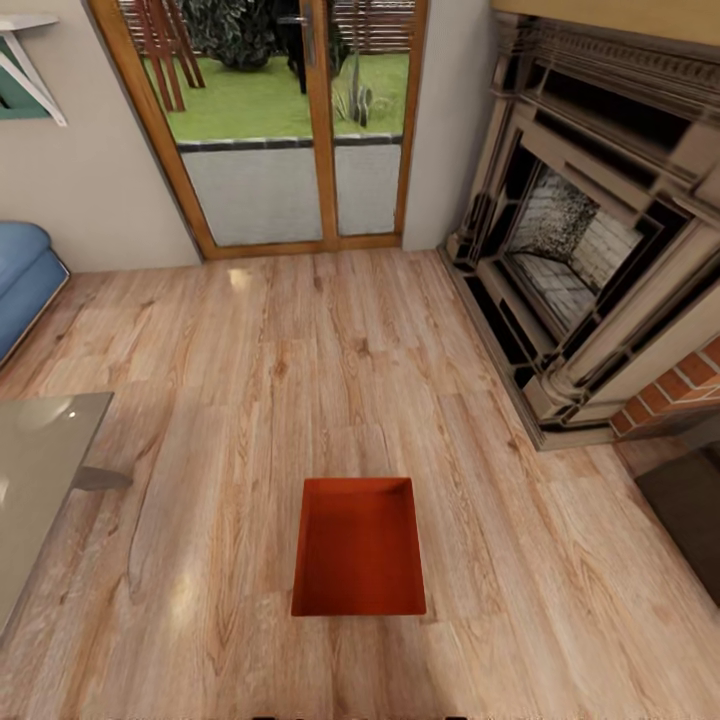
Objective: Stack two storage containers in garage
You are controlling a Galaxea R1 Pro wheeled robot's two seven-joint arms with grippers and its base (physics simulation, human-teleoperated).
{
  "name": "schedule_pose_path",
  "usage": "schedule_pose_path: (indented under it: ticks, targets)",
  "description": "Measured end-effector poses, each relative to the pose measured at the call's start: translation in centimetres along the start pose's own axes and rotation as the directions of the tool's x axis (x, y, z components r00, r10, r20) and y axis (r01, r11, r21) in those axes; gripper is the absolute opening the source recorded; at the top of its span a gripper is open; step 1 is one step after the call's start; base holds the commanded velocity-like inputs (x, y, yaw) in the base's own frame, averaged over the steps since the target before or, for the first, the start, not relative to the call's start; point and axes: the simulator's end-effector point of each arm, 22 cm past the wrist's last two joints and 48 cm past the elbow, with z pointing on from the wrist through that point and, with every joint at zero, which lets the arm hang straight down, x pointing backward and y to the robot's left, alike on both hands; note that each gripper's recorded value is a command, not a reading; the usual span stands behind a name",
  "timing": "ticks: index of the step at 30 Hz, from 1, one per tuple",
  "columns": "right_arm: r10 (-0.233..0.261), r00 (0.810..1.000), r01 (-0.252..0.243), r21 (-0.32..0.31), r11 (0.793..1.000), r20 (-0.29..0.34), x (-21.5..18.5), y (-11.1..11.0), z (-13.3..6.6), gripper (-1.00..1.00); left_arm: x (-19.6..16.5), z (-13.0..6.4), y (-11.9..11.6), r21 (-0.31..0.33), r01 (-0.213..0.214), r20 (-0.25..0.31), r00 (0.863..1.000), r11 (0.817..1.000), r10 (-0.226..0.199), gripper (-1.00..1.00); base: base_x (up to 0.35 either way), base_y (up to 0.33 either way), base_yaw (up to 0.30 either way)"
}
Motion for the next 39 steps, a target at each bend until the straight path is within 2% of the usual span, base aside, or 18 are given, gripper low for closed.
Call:
schedule_pose_path:
  ticks: [12, 27, 39]
  targets:
    - [0.002, 1.0, -0.002, 0.001, 1.0, -0.018, 0.71, -0.09, 0.04, 1.0, 0.71, 0.12, 0.08, -0.002, 0.0, -0.018, 1.0, 1.0, 0.0, 1.0, 0.0, 0.0, 0.0]
    - [-0.004, 1.0, 0.003, -0.006, 1.0, -0.018, 0.69, 0.34, 0.02, 1.0, 0.75, 0.13, 0.09, -0.003, 0.002, -0.019, 1.0, 1.0, -0.002, 1.0, 0.0, 0.0, 0.0]
    - [-0.006, 1.0, 0.006, 0.001, 1.0, -0.016, 0.7, -0.18, 0.06, 1.0, 0.75, 0.13, 0.09, -0.003, 0.002, -0.019, 1.0, 1.0, -0.002, 1.0, 0.0, 0.0, 0.0]
